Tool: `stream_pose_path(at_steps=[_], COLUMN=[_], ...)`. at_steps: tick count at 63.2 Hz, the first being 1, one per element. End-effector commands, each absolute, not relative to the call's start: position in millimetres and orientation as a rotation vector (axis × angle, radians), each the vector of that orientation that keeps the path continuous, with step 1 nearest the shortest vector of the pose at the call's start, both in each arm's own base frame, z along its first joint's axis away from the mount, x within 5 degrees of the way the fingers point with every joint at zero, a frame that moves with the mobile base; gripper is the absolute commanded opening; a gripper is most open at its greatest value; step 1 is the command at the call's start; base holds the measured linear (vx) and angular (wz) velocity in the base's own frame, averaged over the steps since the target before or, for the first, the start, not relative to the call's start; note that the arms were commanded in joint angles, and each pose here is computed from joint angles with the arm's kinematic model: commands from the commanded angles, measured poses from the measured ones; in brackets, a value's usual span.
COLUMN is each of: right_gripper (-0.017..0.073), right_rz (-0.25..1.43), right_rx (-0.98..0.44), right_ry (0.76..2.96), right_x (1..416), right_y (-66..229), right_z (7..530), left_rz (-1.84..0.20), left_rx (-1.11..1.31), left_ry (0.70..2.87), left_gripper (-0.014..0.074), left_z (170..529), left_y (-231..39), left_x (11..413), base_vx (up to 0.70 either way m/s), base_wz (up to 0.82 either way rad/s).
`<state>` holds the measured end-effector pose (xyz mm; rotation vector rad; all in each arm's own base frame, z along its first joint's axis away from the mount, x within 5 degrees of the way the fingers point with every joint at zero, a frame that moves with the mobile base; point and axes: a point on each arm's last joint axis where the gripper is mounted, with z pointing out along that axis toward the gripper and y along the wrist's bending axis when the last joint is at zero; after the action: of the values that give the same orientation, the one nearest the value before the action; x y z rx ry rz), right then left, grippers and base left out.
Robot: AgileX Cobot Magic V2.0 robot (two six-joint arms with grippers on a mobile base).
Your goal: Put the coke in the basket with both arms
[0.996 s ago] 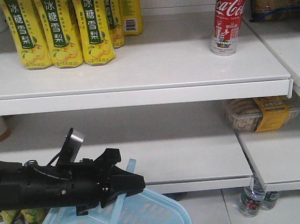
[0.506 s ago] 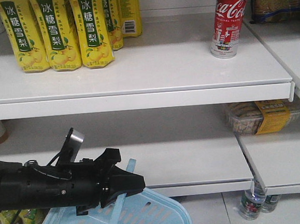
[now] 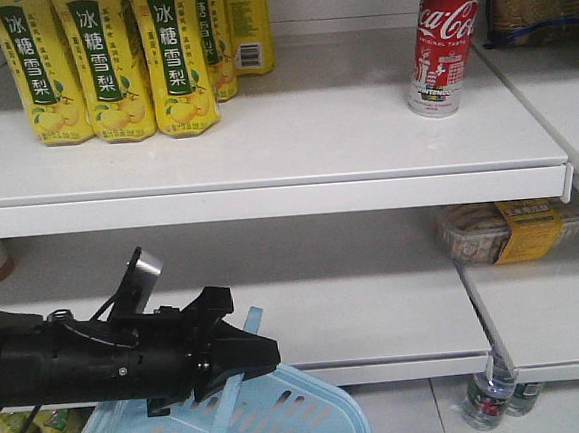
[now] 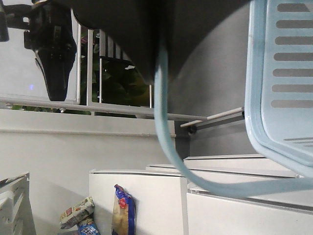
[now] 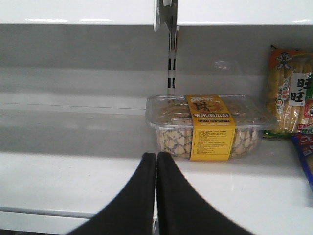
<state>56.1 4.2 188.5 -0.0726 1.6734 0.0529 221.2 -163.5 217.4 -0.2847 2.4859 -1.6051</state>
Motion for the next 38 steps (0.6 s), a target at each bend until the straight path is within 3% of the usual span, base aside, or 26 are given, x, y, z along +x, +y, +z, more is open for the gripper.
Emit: stream_pose_path(at_steps=[1,38], right_gripper=[-0.0010,-0.0010], right_rz=[0.048,0.048], right_rx=[-0.077,-0.077], right_ry=[1.594,1.595], right_x=[56.0,56.0], right_y=[4.3,4.3], right_z=[193.3,193.3], left_rz=[-1.738,-1.738], left_rx=[-0.274,-0.274], left_ry=[2.377,2.377], left_gripper=[-0.0006,-0.0006], left_z=[240.7,240.7], left_y=[-167.1,-167.1], left_x=[220.2,220.2], base_vx=[0.02,0.01], base_wz=[0.00,0.00])
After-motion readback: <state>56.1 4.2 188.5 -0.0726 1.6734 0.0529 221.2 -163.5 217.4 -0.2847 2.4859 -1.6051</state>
